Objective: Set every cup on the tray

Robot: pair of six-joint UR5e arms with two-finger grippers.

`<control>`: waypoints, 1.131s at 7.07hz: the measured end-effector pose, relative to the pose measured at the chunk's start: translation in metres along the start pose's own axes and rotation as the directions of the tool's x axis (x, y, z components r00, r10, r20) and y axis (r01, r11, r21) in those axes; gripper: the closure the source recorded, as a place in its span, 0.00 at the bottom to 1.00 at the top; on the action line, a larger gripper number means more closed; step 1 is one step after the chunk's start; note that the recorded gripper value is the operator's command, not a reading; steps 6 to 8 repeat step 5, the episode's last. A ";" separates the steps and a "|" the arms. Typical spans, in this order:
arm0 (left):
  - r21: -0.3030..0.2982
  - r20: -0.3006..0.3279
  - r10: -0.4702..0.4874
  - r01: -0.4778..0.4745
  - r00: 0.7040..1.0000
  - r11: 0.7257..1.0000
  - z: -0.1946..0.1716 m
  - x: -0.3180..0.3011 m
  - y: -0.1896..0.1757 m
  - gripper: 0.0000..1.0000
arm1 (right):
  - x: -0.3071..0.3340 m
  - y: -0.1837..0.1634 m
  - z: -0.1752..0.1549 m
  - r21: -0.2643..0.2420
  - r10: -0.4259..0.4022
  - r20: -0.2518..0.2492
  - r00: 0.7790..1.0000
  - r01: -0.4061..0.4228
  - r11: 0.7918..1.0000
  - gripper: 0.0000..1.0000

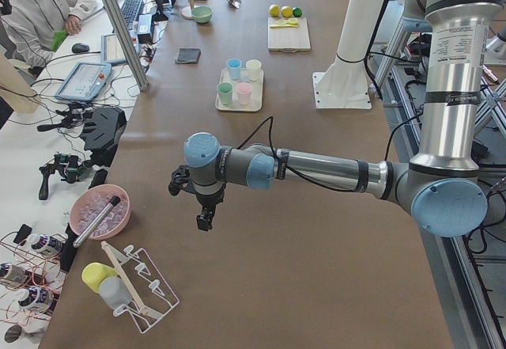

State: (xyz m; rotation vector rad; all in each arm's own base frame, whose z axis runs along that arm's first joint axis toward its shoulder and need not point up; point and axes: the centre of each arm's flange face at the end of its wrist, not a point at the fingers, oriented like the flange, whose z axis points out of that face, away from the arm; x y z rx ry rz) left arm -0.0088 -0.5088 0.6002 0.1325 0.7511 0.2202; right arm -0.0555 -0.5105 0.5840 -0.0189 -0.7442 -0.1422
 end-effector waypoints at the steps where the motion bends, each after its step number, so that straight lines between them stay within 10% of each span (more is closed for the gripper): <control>1: 0.000 0.001 0.002 -0.002 1.000 1.000 0.000 0.000 0.000 0.02 | 0.001 0.000 -0.001 0.002 0.002 0.001 1.000 -0.002 1.000 0.00; 8: -0.002 0.010 0.008 -0.008 1.000 1.000 0.001 -0.002 0.002 0.02 | 0.003 0.001 -0.001 0.001 0.006 0.006 1.000 -0.006 1.000 0.00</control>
